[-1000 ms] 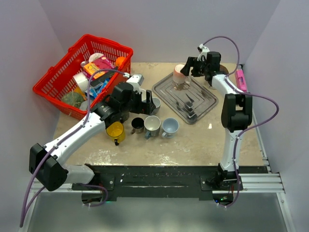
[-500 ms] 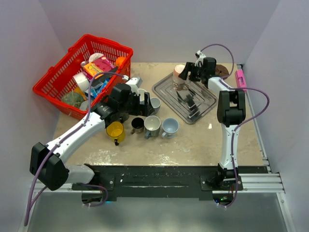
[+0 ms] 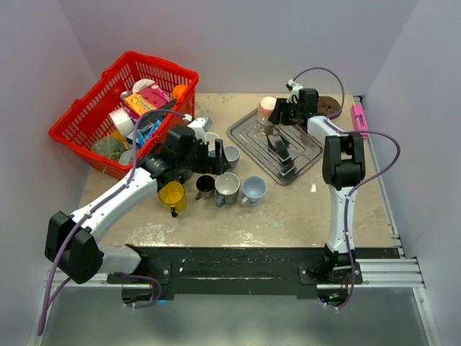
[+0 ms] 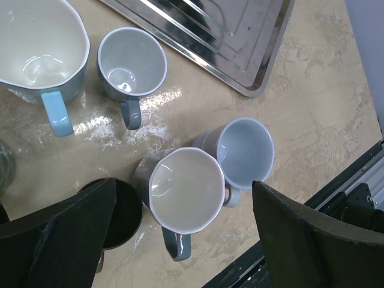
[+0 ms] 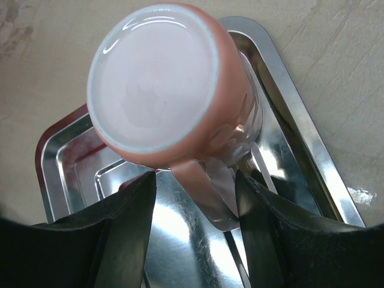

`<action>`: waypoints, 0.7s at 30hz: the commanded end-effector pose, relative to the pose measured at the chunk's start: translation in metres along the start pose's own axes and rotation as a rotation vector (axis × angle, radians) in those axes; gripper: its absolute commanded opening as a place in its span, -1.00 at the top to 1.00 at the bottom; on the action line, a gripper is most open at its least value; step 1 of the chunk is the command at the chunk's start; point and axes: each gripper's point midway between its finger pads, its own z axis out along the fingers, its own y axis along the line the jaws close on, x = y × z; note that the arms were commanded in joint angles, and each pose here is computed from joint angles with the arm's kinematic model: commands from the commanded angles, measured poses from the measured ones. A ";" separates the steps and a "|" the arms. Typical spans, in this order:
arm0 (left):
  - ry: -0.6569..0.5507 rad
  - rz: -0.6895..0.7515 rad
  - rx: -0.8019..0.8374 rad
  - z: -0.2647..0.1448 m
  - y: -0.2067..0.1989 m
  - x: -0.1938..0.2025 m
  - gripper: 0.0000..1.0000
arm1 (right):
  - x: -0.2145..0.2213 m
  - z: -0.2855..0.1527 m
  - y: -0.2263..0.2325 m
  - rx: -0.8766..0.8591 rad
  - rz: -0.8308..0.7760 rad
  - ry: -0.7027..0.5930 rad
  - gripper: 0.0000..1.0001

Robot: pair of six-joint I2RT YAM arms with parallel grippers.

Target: Turn the mug right side up

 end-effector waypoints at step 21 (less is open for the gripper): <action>0.020 -0.041 0.034 0.009 0.001 0.010 -0.99 | -0.061 -0.023 0.019 0.325 -0.342 -0.113 0.03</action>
